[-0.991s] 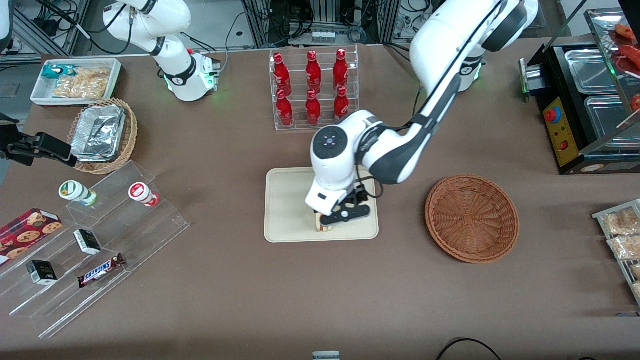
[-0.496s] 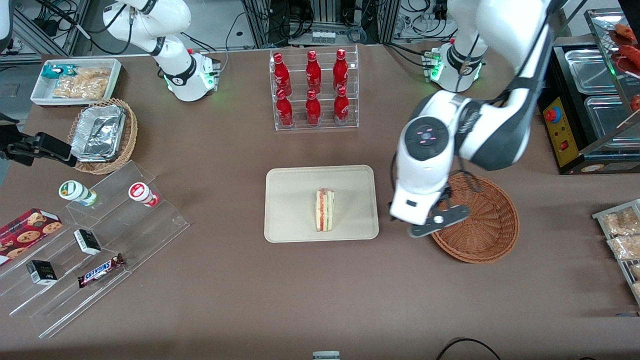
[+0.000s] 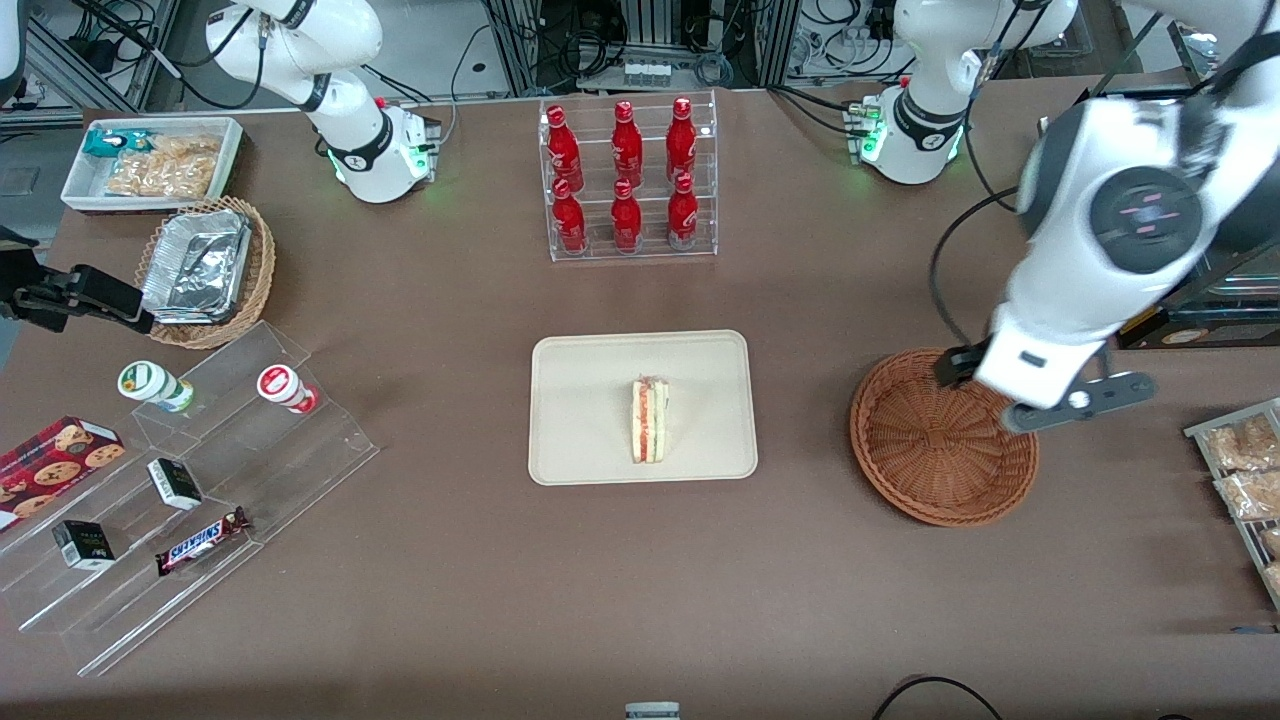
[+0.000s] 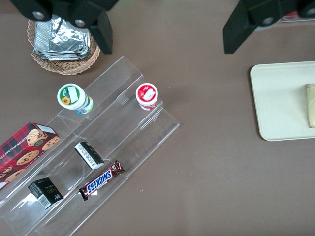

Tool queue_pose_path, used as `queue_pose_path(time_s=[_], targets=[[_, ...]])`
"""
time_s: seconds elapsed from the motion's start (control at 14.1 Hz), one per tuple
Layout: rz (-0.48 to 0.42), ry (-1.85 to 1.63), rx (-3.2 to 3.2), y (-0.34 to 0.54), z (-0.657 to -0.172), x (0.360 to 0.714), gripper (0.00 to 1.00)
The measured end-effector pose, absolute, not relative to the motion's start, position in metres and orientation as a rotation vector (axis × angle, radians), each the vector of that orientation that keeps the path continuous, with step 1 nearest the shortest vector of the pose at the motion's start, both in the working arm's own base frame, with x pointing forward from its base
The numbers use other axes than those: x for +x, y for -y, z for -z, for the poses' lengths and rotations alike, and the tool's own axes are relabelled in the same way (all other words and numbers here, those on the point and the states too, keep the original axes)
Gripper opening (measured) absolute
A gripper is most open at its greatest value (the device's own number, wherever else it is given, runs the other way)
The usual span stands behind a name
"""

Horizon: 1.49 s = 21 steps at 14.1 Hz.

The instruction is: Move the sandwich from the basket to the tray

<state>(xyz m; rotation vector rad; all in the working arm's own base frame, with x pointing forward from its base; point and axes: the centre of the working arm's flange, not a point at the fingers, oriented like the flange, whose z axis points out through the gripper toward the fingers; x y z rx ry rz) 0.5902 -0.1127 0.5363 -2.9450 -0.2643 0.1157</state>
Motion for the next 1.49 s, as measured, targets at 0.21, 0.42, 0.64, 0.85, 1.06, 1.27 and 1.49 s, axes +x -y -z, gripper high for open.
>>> queue_pose_path(time_s=[0.21, 0.42, 0.64, 0.85, 1.06, 1.27, 1.49], targets=[[-0.171, 0.233, -2.941, 0.074, -0.574, 0.567, 1.0], [-0.279, 0.172, -2.927, 0.064, -0.601, 0.536, 1.0], [-0.307, 0.162, -2.932, 0.063, -0.616, 0.521, 1.0], [-0.315, 0.223, -3.036, 0.045, -0.631, 0.517, 1.0], [-0.281, 0.255, -3.09, 0.033, -0.646, 0.518, 1.0], [-0.26, 0.246, -3.084, 0.035, -0.651, 0.518, 1.0], [-0.255, 0.25, -3.04, 0.031, -0.649, 0.519, 1.0]])
